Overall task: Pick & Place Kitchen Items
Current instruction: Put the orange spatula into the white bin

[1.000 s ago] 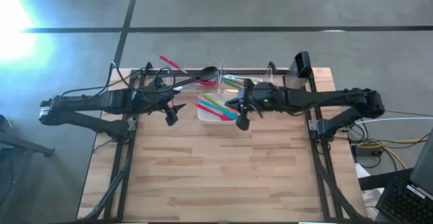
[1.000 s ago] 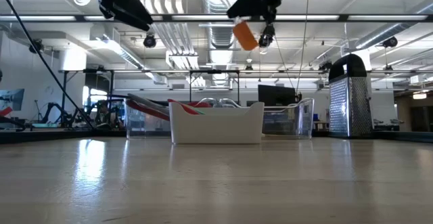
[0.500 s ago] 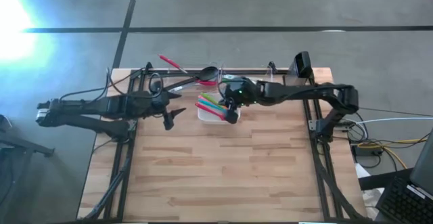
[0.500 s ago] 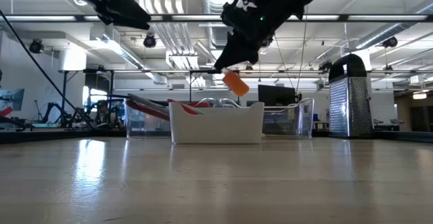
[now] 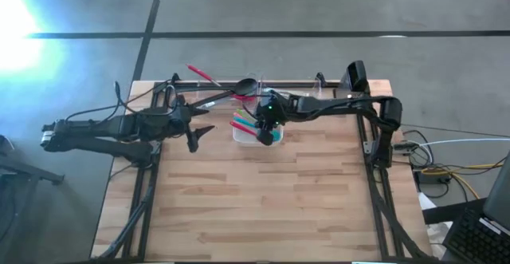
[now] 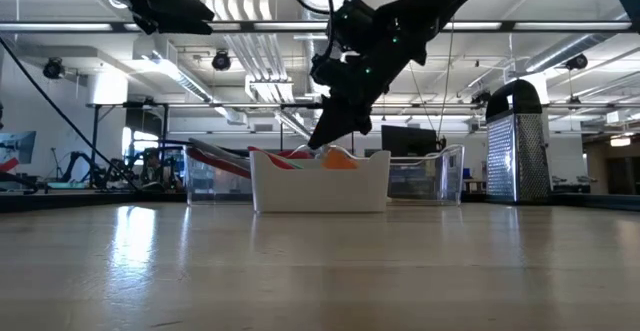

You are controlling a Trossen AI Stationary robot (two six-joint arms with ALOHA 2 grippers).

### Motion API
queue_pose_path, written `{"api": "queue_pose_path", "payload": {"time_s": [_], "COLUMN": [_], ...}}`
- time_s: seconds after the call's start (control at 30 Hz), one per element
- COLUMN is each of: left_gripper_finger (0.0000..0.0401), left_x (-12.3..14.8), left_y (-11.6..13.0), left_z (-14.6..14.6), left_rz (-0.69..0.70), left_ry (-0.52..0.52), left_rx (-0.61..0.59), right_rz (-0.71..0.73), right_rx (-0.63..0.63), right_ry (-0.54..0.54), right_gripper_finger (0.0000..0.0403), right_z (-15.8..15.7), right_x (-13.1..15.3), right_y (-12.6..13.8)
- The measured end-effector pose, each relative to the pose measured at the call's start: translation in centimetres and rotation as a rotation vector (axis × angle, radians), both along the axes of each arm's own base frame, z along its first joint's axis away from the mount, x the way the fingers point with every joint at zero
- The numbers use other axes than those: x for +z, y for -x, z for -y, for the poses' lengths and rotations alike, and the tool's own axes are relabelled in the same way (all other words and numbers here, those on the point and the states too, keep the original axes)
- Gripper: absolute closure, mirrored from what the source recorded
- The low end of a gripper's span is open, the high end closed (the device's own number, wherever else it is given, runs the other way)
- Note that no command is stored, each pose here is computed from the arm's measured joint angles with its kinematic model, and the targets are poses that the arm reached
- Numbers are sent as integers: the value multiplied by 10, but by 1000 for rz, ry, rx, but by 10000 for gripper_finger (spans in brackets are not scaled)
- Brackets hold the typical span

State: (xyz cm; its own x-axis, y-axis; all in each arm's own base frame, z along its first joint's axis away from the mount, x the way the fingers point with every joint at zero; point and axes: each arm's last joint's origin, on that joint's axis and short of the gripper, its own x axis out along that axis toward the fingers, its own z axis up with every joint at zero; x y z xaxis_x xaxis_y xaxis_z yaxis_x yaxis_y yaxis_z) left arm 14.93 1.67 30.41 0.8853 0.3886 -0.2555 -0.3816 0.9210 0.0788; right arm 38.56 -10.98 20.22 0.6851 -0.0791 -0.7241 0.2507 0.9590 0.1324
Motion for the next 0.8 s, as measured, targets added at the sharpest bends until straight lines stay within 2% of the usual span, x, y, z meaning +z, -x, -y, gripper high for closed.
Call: {"api": "queue_pose_path", "payload": {"time_s": [0.3,0.5,0.67,0.8], "left_gripper_finger": [128,128,128,128], "left_x": [0,0,-2,-7], "left_y": [1,1,-1,-2], "left_z": [0,0,0,0], "left_rz": [2,4,-7,-23], "left_ry": [-2,8,9,11], "left_rx": [2,6,7,7], "right_rz": [-135,-166,-164,-132], "right_rx": [-25,-24,-24,-21], "right_ry": [-40,-51,-50,-37], "right_gripper_finger": [394,394,394,394], "right_z": [10,13,13,12], "right_x": [-18,-28,-26,-13], "right_y": [-5,-13,-14,-11]}}
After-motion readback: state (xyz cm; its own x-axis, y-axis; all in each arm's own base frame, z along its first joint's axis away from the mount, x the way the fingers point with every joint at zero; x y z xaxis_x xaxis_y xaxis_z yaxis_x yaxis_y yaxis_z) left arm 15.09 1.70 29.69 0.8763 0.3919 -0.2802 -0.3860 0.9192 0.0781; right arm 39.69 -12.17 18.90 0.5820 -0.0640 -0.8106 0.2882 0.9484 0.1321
